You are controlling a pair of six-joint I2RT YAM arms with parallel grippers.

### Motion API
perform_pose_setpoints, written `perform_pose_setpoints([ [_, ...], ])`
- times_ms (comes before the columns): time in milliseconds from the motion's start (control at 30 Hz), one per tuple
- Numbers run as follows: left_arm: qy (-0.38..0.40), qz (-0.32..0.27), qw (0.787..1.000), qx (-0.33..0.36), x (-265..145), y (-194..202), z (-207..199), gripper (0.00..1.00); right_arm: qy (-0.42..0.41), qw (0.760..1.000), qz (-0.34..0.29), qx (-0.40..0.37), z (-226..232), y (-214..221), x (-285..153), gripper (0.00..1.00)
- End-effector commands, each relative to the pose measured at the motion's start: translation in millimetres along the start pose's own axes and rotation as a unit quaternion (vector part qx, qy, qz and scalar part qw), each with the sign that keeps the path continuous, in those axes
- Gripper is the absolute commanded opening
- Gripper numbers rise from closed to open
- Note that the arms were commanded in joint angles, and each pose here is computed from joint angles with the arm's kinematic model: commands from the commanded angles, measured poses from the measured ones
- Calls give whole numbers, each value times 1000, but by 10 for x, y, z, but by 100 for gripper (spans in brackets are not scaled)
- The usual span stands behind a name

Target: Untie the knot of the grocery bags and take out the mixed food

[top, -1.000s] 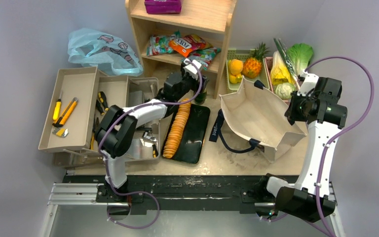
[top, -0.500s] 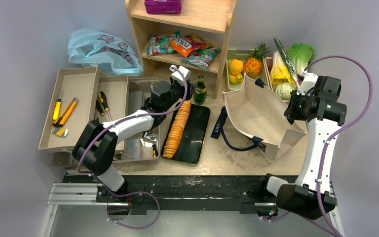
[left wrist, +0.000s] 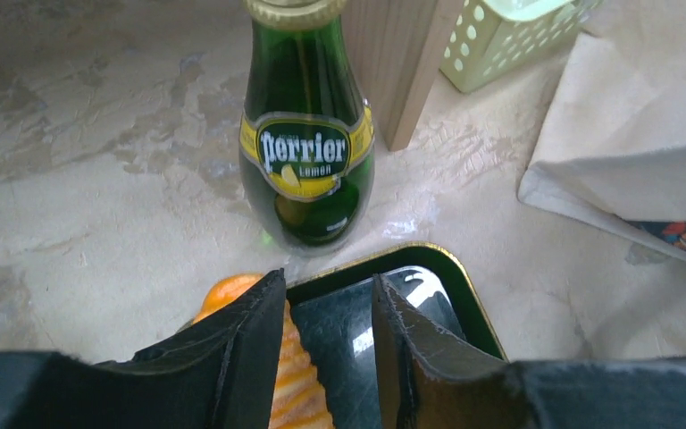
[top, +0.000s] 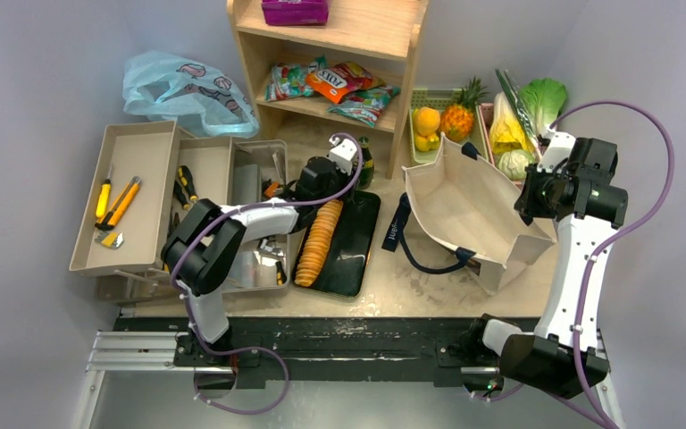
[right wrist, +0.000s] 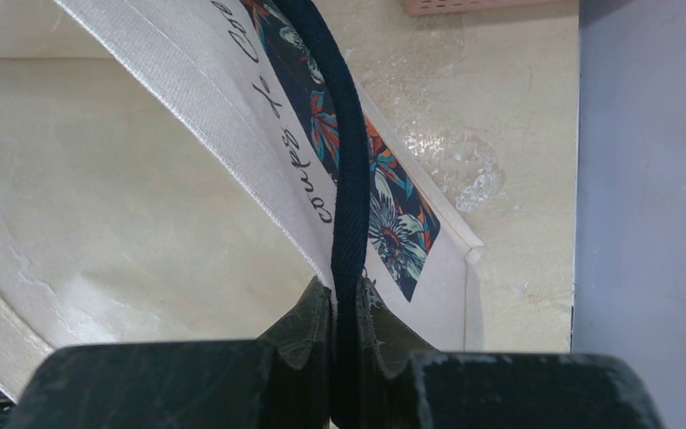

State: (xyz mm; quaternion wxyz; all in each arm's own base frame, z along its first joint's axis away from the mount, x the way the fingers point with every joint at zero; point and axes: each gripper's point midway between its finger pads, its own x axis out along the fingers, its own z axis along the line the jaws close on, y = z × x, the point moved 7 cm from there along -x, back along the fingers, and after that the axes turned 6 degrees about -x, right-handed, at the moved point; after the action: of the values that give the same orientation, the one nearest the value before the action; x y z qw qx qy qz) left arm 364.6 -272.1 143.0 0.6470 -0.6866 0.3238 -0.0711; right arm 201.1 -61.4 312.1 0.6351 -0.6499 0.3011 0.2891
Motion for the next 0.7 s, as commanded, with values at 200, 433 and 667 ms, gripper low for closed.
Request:
perform_pose_setpoints([
  [200,-11,-2,993,-121,214,-392,-62,40,7,1000,-25,-10,3,-68,-116,0],
  [433,-1,3,973,-232,-3,-340,-274,45,9,1000,-21,-9,2,-43,-105,0],
  [667,-53,22,964,-261,140,-208,-148,46,7,1000,-19,-7,6,-34,-93,0],
])
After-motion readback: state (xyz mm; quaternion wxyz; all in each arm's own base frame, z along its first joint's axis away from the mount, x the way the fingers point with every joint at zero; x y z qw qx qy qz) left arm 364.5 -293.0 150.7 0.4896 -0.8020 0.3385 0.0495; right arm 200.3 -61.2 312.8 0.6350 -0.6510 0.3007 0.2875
